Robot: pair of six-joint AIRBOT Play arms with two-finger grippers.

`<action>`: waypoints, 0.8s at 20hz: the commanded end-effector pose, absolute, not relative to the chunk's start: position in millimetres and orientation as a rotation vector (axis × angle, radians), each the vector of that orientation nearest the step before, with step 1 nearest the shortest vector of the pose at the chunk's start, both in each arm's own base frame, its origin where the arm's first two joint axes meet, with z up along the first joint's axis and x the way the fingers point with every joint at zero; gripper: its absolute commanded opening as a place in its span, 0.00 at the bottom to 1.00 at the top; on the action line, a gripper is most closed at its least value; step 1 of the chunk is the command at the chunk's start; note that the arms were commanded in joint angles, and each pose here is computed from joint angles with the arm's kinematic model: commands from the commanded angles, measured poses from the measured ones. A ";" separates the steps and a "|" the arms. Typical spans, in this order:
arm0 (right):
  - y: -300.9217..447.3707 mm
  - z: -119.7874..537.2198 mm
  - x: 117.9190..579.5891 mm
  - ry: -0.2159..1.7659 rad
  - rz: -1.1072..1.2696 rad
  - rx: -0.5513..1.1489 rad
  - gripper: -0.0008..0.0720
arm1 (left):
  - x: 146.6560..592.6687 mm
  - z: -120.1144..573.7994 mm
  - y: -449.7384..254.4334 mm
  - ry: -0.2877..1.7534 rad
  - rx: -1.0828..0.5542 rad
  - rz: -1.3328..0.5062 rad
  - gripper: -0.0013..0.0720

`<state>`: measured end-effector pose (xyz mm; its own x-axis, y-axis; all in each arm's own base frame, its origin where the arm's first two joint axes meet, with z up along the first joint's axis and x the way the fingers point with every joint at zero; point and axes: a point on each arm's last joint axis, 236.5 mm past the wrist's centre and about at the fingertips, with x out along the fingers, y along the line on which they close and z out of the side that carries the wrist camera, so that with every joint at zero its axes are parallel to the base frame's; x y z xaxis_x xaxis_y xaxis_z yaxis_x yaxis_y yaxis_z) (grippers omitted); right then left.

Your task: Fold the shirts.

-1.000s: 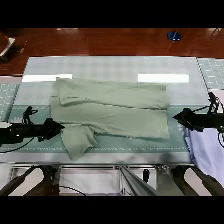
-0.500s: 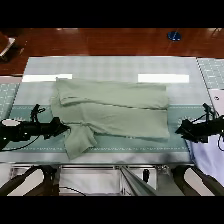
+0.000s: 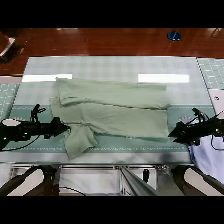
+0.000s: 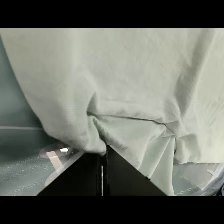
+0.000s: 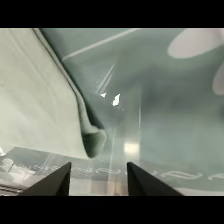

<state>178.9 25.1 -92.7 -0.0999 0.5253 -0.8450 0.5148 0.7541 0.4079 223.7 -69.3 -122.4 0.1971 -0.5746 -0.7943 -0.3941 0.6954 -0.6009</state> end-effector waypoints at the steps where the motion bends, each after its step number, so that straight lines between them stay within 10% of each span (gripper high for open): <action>1: 37.3 -100.5 184.2 1.750 0.044 0.803 0.57 | 224.7 -124.3 -66.8 1.414 -0.856 -0.141 0.04; 9: 56.0 -101.5 234.7 1.569 0.037 0.908 0.54 | 226.4 -123.7 -67.0 1.407 -0.862 -0.140 0.04; 12: 66.3 -94.2 238.6 1.547 0.130 0.906 0.08 | 230.9 -120.3 -65.7 1.398 -0.857 -0.145 0.04; 16: 73.0 -62.7 267.9 1.453 0.258 0.888 0.05 | 272.2 -72.7 -70.5 1.291 -0.826 -0.294 0.04</action>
